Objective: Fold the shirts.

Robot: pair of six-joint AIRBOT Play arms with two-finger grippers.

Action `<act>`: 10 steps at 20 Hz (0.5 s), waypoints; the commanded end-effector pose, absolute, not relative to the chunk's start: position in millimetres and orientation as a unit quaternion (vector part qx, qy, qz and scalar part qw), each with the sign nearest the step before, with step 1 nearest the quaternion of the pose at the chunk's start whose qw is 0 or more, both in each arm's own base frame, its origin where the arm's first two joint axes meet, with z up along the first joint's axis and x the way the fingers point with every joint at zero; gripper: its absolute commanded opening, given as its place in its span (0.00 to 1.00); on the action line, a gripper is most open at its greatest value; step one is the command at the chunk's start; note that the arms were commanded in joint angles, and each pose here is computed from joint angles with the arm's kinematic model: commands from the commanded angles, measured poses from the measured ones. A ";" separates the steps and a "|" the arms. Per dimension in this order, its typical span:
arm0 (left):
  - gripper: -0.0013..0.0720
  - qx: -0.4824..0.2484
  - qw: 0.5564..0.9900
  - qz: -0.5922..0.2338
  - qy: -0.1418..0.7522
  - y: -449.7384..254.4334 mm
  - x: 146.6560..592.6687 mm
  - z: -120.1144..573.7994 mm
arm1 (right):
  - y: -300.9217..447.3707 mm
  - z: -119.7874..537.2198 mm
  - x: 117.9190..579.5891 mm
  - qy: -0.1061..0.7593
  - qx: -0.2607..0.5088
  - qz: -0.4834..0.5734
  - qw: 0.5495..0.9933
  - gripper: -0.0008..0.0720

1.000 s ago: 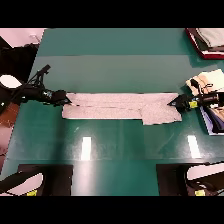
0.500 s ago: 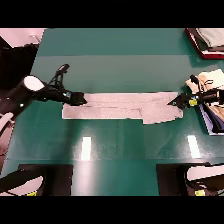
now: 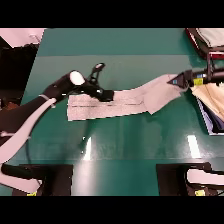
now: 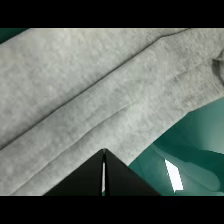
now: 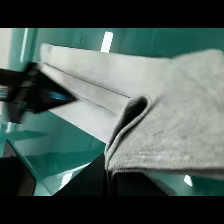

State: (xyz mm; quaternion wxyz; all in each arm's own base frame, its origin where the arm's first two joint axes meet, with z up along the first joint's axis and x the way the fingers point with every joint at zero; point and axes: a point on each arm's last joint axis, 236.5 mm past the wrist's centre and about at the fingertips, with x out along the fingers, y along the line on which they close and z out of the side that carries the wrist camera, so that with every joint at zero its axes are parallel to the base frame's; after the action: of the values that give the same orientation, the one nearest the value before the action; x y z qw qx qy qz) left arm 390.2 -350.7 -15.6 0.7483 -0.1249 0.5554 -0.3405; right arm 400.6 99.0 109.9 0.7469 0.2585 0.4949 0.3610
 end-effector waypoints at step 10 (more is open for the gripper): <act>0.05 -0.110 0.737 -0.341 0.573 -397.0 411.3 -54.3 | 263.9 180.9 387.9 0.486 0.074 0.469 0.734 0.03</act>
State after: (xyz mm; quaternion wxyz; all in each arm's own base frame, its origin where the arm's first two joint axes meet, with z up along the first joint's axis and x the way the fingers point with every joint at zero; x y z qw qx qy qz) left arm 411.5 -400.8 -47.0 0.7374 -0.1260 0.5665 -0.3455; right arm 390.4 239.8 180.9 0.7354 0.1087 0.4807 0.4651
